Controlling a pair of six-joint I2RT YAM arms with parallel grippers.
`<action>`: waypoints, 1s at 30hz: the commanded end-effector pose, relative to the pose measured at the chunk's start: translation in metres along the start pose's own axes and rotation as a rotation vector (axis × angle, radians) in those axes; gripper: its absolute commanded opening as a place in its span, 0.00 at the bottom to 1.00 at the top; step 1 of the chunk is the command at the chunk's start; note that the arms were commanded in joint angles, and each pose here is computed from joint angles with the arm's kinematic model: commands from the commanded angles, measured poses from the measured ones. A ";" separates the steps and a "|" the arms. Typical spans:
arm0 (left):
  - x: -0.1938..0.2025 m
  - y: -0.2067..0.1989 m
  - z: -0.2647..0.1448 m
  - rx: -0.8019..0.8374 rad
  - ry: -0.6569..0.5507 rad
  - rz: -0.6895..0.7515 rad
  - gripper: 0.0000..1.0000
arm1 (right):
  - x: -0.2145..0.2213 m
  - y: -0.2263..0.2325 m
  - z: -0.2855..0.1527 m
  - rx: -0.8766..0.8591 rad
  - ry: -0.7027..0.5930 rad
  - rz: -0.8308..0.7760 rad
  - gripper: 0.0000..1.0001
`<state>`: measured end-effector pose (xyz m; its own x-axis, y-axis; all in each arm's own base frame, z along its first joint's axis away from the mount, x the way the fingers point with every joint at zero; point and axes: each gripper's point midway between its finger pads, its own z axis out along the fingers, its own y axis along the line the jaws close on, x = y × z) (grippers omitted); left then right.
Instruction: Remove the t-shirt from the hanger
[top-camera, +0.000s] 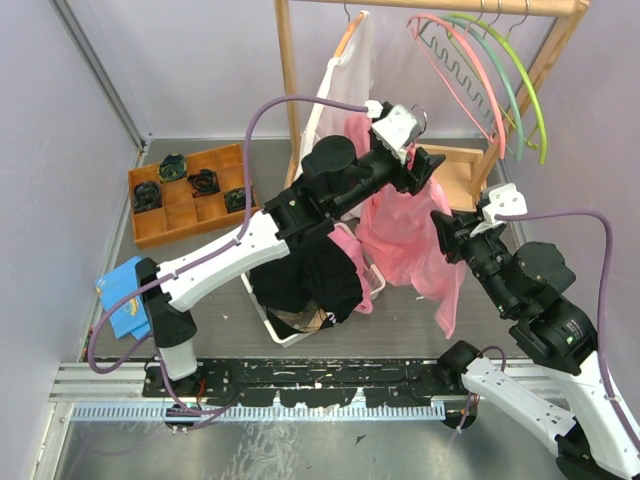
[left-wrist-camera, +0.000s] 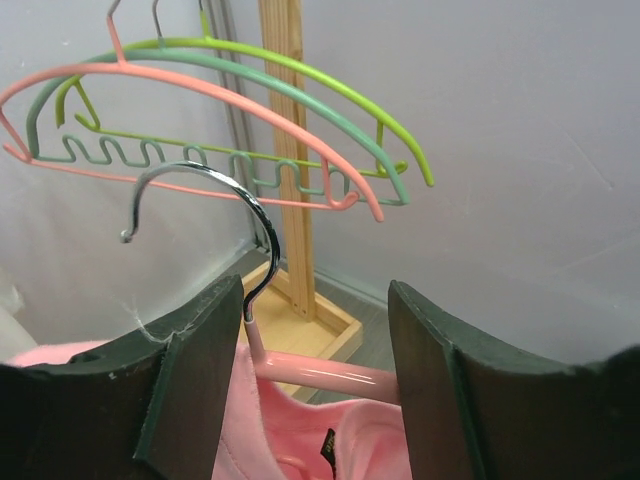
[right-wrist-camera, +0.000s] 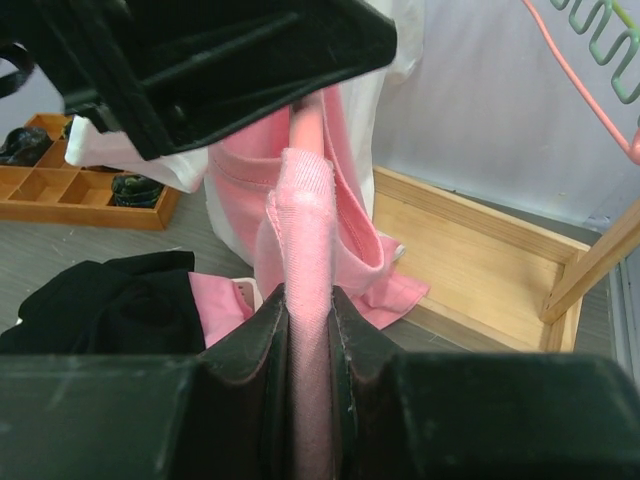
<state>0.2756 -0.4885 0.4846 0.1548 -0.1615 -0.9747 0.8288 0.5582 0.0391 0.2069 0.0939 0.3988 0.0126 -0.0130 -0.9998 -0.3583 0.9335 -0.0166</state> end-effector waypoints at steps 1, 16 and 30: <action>-0.009 0.008 0.005 -0.027 -0.032 0.020 0.63 | -0.037 0.003 -0.004 -0.024 -0.132 0.035 0.01; -0.008 0.011 -0.008 -0.035 -0.023 0.016 0.09 | -0.044 0.002 -0.012 -0.028 -0.160 0.066 0.01; -0.040 0.038 -0.012 -0.167 -0.055 -0.037 0.00 | -0.031 -0.012 -0.011 0.066 -0.048 0.105 0.62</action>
<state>0.2939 -0.4760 0.4679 0.1197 -0.1117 -0.9865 0.7715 0.6359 0.0216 0.2008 0.0870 0.4152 0.0067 0.0536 -0.9985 -0.3347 0.9411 0.0483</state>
